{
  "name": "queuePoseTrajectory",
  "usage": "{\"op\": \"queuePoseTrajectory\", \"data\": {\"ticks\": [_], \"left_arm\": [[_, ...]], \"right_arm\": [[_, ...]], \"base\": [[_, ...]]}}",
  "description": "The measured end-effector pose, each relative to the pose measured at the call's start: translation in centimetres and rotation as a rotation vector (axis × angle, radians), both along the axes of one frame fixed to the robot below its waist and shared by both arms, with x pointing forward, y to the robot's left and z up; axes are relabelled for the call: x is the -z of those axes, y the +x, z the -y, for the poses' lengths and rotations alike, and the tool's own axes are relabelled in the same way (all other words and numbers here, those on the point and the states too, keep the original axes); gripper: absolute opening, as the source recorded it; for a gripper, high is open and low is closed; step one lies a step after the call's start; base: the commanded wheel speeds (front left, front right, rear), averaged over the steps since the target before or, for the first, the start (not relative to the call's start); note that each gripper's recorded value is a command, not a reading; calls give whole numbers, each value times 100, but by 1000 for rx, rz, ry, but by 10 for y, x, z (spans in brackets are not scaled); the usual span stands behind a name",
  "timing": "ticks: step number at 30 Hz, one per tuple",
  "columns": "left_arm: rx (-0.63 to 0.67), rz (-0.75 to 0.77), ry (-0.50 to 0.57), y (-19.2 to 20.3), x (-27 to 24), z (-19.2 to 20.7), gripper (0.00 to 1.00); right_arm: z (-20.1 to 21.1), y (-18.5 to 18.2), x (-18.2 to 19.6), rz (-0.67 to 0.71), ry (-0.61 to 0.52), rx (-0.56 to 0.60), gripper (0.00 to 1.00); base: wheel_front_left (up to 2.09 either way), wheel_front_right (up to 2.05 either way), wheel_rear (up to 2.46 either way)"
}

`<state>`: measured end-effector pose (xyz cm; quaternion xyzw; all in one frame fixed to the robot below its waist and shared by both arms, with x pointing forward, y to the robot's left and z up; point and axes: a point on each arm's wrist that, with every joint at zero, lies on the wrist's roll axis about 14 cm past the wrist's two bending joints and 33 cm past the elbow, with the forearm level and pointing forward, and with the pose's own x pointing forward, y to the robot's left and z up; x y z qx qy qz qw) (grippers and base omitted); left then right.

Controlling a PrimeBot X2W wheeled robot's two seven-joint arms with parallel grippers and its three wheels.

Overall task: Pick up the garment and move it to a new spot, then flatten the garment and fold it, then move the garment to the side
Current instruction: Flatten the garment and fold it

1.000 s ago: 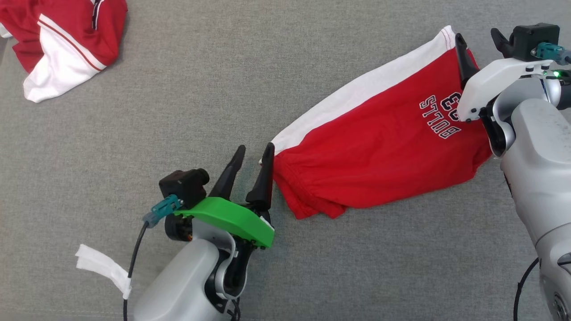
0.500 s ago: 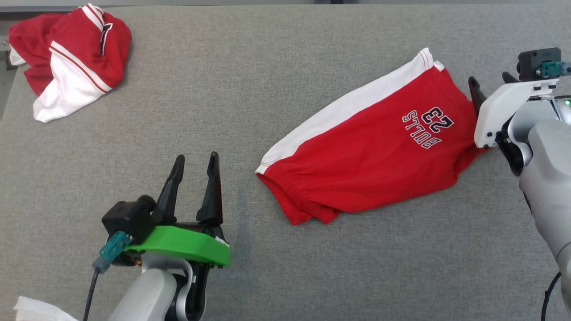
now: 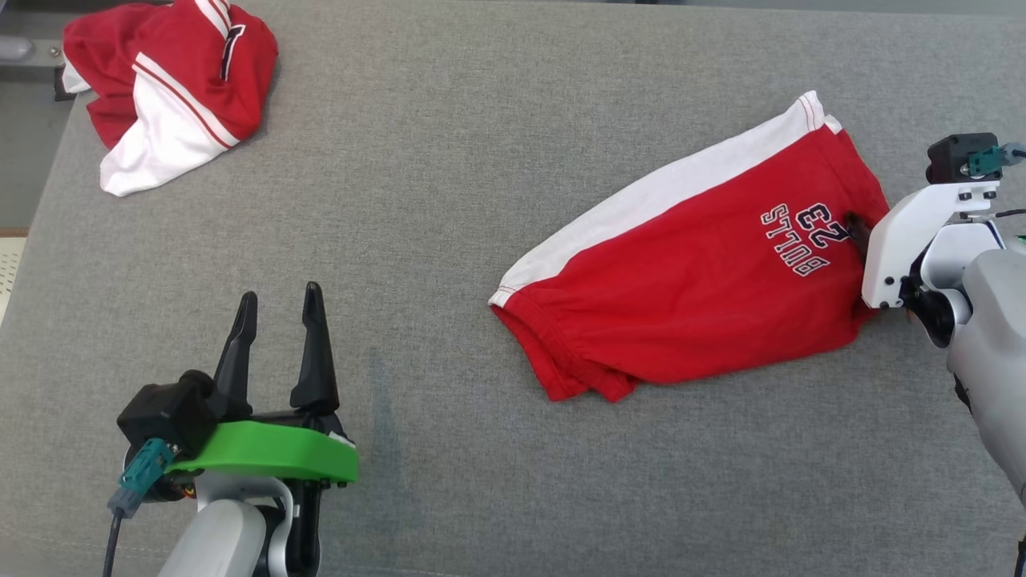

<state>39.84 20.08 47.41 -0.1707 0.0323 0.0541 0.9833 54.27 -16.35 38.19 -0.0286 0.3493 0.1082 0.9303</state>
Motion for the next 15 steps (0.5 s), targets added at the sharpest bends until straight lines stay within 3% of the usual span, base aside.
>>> {"op": "queuePoseTrajectory", "data": {"ticks": [1,2,6,15], "left_arm": [[-4,1,-1,-1,0,-1,100],[-6,3,-2,-1,-1,-1,100],[-11,9,-3,-3,-2,-2,100],[3,34,46,1,-9,-4,100]], "right_arm": [[0,0,0,-3,2,0,95],[-1,0,-1,-5,3,-1,58],[-2,-2,-2,-13,20,6,0],[10,-11,-16,75,89,69,0]], "base": [[0,0,0],[0,0,0],[0,0,0],[0,0,0]]}}
